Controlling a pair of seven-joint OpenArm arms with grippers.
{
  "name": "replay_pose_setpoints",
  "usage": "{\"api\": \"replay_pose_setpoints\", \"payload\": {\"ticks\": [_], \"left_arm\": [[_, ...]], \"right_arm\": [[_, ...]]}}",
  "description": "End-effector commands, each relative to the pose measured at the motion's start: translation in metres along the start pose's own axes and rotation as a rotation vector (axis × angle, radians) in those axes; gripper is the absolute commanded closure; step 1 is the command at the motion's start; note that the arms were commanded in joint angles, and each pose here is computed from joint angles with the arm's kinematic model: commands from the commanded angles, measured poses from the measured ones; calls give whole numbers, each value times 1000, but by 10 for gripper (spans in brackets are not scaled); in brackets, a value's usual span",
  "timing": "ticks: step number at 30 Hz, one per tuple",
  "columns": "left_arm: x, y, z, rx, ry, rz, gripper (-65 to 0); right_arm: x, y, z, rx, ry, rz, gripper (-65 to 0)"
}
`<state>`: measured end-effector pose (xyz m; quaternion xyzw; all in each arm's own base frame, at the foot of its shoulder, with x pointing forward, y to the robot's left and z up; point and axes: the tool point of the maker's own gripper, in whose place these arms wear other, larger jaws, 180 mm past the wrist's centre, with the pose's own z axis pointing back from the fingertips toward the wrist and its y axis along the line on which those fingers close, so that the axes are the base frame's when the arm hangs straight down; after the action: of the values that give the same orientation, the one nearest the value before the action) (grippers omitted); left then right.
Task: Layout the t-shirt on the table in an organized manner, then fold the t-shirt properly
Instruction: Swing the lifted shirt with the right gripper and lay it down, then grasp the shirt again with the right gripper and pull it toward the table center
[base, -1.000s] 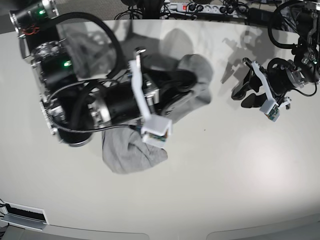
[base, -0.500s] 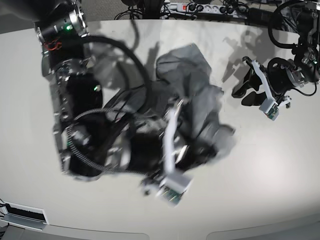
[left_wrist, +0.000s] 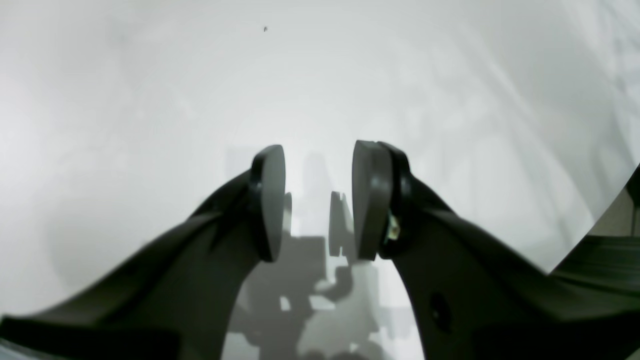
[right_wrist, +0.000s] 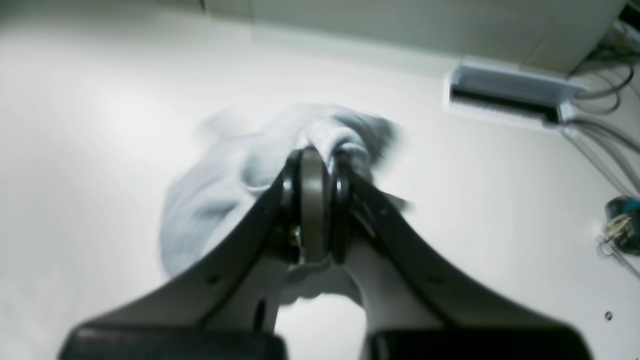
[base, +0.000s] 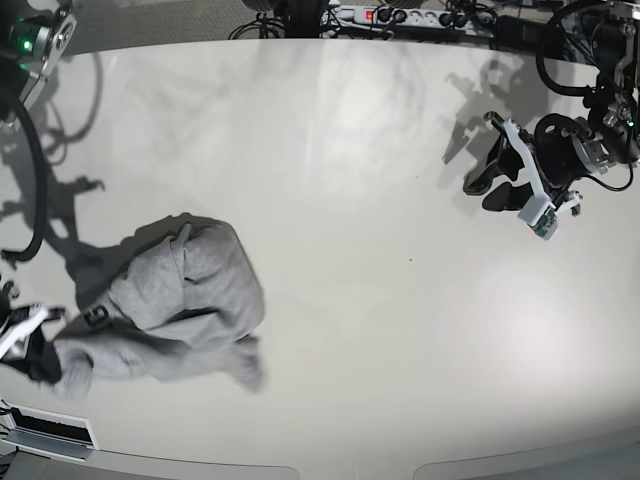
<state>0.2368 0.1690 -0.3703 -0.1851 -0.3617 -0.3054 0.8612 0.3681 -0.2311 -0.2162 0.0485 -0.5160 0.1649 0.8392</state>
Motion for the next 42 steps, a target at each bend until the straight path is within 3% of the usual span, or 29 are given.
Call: {"api": "replay_pose_setpoints", "payload": {"ticks": [1, 8, 10, 12, 14, 16, 19, 21, 22, 24, 25, 31, 36, 42], "left_arm": [[13, 4, 5, 0, -40, -22, -240], [14, 3, 5, 0, -41, -22, -240], [14, 3, 5, 0, -42, -22, -240], [14, 3, 5, -2, -44, -19, -240], [14, 3, 5, -3, -44, -18, -240], [14, 3, 5, -3, -45, -19, -240], [14, 3, 5, -3, -46, -18, -240], [14, 3, 5, -3, -45, -18, -240], [14, 3, 5, -3, -45, -18, -239], [14, 3, 5, -3, -45, -18, -239], [14, 3, 5, -3, -46, -18, -237], [14, 3, 5, -3, -46, -18, -126], [14, 3, 5, -2, -45, -19, -125], [14, 3, 5, -3, -46, -18, -125]], "right_arm": [[8, 0, 4, 4, -35, 27, 0], [-44, 10, 8, 14, 89, -14, -5], [-44, 20, 9, 64, 71, -25, -80], [-42, 27, 9, 100, 53, -26, -223], [-42, 24, 9, 89, 59, -18, -367], [-44, 12, 8, 24, 87, -14, -417], [-36, 6, 7, -4, 68, -51, -416], [-21, 28, 8, 120, -13, -81, -388], [-15, 42, 9, 194, -56, -82, -321], [-11, 68, 7, 286, -97, -69, -80], [-14, 78, 2, 304, -93, -61, 0], [-62, 122, -59, 313, 51, -3, 0], [-119, 100, -109, 131, 274, -16, 0], [-125, 68, -119, -22, 321, -23, 0]]}}
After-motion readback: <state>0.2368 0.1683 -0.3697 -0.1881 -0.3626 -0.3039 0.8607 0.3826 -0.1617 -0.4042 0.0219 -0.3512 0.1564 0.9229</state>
